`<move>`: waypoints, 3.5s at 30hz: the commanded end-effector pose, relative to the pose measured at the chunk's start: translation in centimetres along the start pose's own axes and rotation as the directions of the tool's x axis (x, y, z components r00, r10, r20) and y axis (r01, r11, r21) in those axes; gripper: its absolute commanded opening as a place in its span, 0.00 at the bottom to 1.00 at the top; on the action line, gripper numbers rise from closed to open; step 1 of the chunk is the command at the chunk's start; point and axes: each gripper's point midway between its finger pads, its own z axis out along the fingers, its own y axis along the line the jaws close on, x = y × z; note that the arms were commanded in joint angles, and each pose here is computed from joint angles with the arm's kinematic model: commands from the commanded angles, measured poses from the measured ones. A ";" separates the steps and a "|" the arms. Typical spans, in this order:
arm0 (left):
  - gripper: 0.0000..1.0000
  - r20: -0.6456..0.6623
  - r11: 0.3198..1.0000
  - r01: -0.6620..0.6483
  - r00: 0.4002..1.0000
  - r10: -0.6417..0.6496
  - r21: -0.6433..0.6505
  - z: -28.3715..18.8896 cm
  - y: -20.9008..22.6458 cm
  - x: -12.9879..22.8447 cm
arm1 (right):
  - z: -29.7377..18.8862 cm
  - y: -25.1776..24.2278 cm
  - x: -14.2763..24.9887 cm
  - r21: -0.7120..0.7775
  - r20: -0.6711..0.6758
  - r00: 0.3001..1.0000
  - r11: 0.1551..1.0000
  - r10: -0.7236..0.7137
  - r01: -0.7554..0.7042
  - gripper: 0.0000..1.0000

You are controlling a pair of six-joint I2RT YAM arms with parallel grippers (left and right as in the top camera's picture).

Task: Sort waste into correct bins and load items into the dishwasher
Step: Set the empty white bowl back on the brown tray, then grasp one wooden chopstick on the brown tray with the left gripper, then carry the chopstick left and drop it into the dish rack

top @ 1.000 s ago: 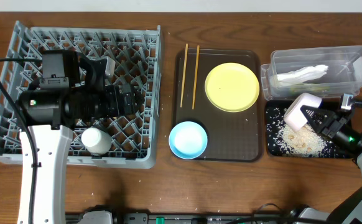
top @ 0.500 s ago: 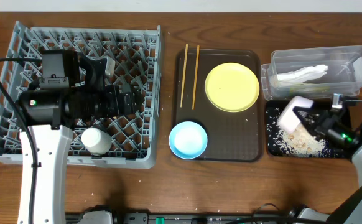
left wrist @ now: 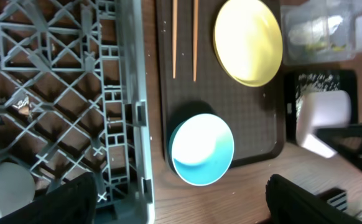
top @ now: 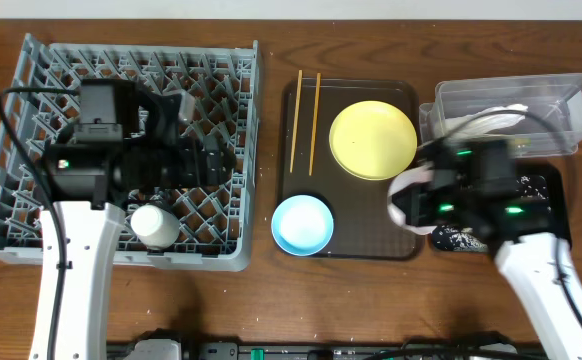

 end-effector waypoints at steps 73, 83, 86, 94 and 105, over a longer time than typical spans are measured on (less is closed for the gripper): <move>0.08 -0.118 0.922 -0.351 0.935 0.335 -0.162 33.5 -2.1 -4.6 | -8.4 -6.2 -6.3 0.186 0.176 0.894 0.878 0.413 -0.442 0.78; 0.08 0.050 0.921 -0.363 0.927 0.373 -0.142 23.7 -7.0 -9.0 | -8.4 -6.2 -6.3 0.186 0.176 0.894 0.878 0.412 -0.442 0.78; 0.08 0.049 0.925 -0.313 0.943 0.330 -0.215 20.6 -5.9 -9.2 | -8.4 -6.2 -6.3 0.186 0.176 0.894 0.878 0.412 -0.442 0.78; 0.08 0.009 0.822 -0.006 1.000 0.014 -0.569 14.7 6.3 -7.5 | -8.4 -6.2 -6.3 0.187 0.176 0.894 0.878 0.412 -0.441 0.78; 0.08 -0.194 0.870 -0.172 0.977 0.090 -0.462 16.5 8.2 -4.4 | -8.4 -6.2 -6.3 0.187 0.176 0.896 0.879 0.409 -0.438 0.79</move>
